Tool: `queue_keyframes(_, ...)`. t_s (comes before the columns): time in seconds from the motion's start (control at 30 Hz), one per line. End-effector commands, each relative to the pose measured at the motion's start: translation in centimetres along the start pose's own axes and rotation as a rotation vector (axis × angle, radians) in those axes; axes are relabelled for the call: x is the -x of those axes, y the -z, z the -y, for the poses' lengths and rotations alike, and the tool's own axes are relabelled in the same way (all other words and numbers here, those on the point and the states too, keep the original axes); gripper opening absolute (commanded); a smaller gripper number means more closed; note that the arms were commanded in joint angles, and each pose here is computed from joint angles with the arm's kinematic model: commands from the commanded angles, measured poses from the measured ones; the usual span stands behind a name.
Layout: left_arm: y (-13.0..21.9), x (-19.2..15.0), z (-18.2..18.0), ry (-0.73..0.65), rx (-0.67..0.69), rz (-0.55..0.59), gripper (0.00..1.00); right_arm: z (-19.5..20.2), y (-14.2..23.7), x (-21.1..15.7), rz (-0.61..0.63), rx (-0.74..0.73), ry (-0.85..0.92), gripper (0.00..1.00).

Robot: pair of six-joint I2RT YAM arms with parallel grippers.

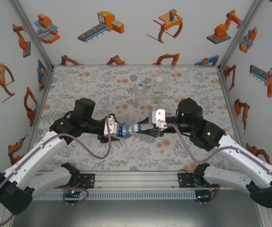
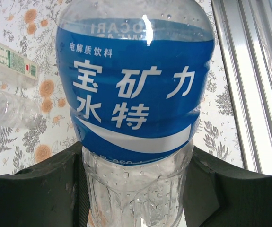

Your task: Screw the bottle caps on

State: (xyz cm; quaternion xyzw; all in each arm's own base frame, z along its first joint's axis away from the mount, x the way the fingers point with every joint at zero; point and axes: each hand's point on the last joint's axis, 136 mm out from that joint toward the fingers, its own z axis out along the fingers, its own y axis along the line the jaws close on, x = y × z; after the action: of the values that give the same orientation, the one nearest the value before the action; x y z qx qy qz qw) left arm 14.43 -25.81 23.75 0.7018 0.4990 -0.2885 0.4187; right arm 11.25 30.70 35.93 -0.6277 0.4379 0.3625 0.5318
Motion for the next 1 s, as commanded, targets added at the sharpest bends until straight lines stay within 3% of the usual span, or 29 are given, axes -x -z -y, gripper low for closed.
queue_keyframes(0.0,0.4,1.2,0.9,-0.02,-0.034,0.046,0.0,-0.7,0.1,1.4,0.028,0.054,0.051,0.0)
queue_keyframes(0.97,0.4,1.7,0.3,0.05,-0.031,0.047,0.0,-1.4,-1.2,-1.0,-0.123,0.127,0.174,0.0)
